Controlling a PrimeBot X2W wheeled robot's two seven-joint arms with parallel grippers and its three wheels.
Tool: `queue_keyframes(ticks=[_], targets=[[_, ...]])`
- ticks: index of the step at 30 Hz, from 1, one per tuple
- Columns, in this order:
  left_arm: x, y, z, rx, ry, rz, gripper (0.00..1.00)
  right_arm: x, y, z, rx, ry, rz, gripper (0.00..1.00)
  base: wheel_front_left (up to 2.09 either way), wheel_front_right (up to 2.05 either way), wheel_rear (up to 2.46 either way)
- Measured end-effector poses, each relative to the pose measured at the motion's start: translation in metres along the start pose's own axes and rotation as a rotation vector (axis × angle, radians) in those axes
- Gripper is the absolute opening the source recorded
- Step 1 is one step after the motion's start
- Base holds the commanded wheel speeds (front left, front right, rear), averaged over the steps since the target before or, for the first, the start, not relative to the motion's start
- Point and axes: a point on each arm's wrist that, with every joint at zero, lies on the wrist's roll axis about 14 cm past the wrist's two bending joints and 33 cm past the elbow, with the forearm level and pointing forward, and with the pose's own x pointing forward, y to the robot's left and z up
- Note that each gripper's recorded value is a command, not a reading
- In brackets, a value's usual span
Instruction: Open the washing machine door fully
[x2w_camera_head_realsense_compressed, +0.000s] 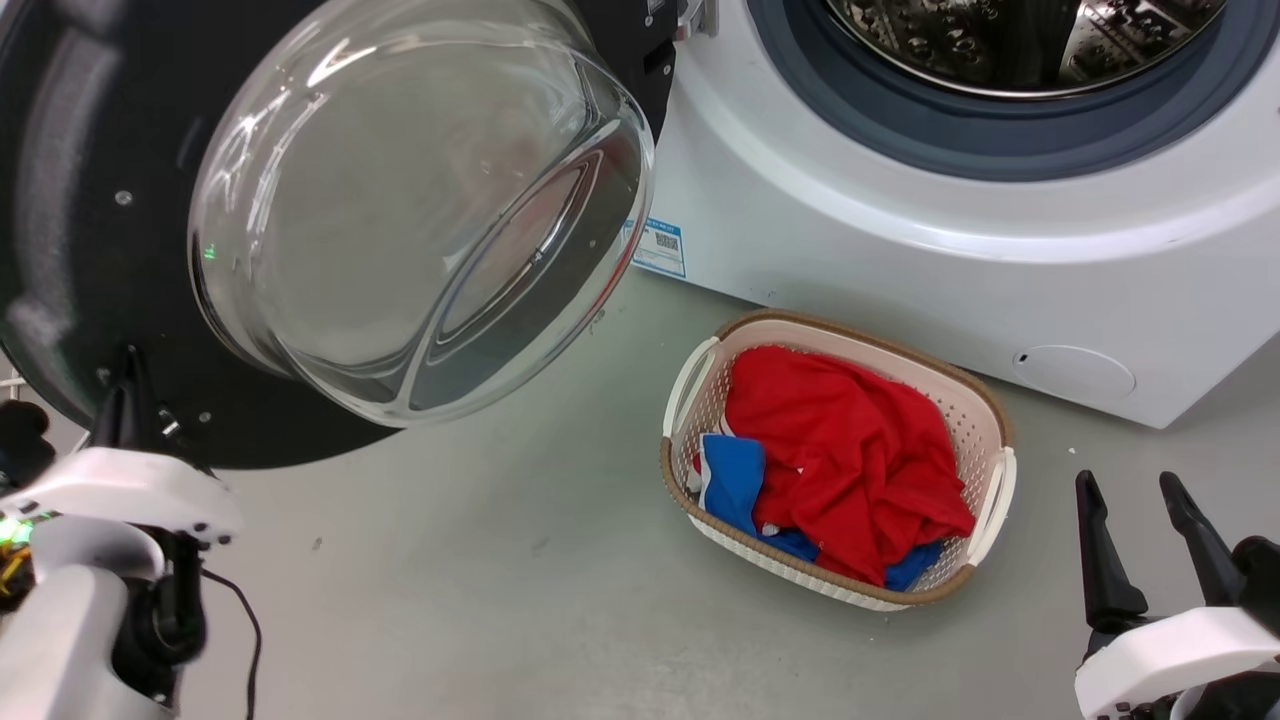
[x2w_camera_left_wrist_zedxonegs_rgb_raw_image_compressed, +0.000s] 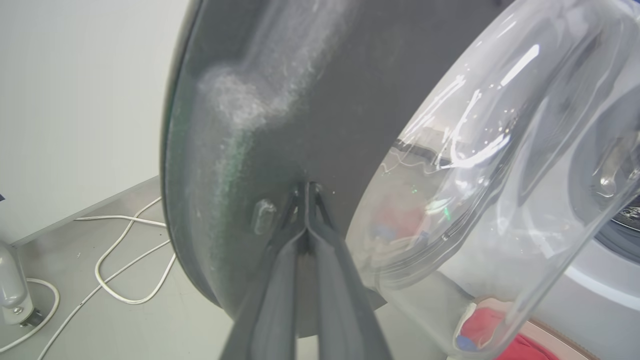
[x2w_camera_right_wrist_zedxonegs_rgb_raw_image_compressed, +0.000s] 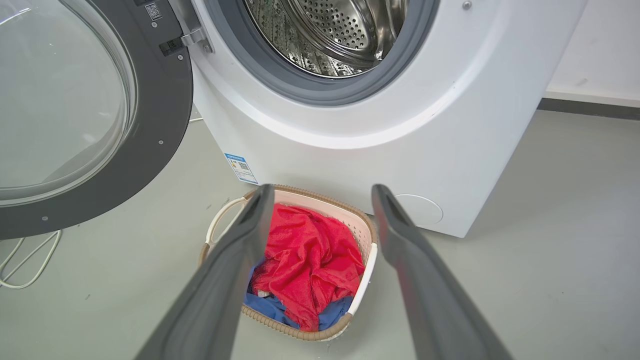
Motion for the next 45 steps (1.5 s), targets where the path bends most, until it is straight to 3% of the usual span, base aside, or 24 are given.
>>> queue_keyframes(ticks=[15,25,26,27,29,34,45], targets=[[-0.068,-0.035,-0.028,-0.038,0.044,-0.105,0.00,-0.023,0.005,0.023,-0.011,-0.079,-0.003,1.00,0.00,0.00,0.00],[-0.112,-0.096,-0.038,-0.080,0.066,-0.299,0.00,-0.057,0.001,0.037,0.005,-0.150,-0.038,1.00,0.00,0.00,0.00],[-0.114,-0.102,-0.038,-0.071,0.067,-0.323,0.08,-0.060,-0.001,0.038,0.005,-0.155,-0.044,1.00,0.00,0.00,0.00],[-0.116,-0.110,-0.039,-0.073,0.069,-0.347,0.28,-0.062,-0.003,0.040,0.004,-0.160,-0.051,1.00,0.00,0.00,0.00],[-0.117,-0.117,-0.038,-0.072,0.064,-0.369,1.00,-0.065,-0.005,0.041,0.004,-0.165,-0.059,1.00,0.00,0.00,0.00],[-0.117,-0.159,-0.024,-0.028,-0.005,-0.506,1.00,-0.080,-0.017,0.048,-0.005,-0.193,-0.106,1.00,0.00,0.00,0.00],[-0.114,-0.217,-0.025,0.023,-0.044,-0.670,1.00,-0.107,-0.041,0.053,-0.040,-0.206,-0.203,1.00,0.00,0.00,0.00]])
